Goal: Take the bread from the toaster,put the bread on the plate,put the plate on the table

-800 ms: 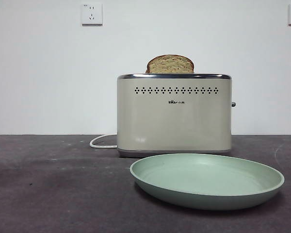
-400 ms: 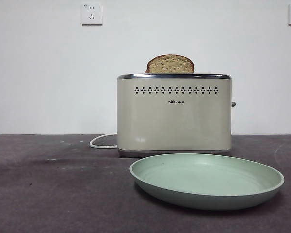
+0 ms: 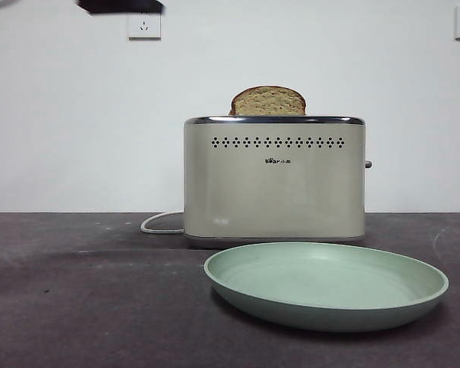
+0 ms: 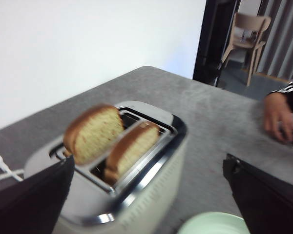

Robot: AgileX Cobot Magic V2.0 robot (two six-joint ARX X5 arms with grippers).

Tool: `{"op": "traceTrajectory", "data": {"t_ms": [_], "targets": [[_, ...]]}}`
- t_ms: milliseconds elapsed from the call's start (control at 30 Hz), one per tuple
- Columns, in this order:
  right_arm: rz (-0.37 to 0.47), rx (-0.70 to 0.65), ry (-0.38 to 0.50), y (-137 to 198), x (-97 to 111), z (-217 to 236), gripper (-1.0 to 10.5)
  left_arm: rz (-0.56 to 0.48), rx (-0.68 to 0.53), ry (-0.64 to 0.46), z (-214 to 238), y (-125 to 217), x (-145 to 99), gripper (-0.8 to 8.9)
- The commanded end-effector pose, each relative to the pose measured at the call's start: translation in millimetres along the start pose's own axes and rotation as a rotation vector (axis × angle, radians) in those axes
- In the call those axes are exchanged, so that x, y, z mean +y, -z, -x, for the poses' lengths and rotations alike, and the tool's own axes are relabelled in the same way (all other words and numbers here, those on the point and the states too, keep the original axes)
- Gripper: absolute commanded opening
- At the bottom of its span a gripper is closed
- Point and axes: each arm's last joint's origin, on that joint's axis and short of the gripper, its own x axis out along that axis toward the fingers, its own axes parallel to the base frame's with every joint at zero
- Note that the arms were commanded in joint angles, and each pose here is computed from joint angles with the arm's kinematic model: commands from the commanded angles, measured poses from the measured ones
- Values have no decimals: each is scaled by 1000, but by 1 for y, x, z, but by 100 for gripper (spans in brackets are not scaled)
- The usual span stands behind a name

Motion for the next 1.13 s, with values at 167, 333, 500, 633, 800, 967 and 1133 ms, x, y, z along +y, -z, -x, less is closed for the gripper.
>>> {"op": "traceTrajectory", "data": {"t_ms": [167,333,500,633,800,967,1133], "targets": [[9,-6,-1,-1,0,0,629,-51,26,38,-64,17,18,626],[9,-6,-1,-1,0,0,629,-75,28,48,-97,34,21,626],[5,0,-1,-1,-1,-1,629,-101,73,-1,-118,54,18,625],[1,5,-1,-2,-2,-3,629,-95,100,-10,-129,66,18,622],[-2,10,-1,-2,-2,-4,629,-102,91,-3,-132,66,13,333],[-7,17,0,-3,-3,-5,629,-103,88,-17,-133,66,12,76],[-8,19,0,-2,-3,-5,627,-90,88,-11,-134,65,10,-8]]}}
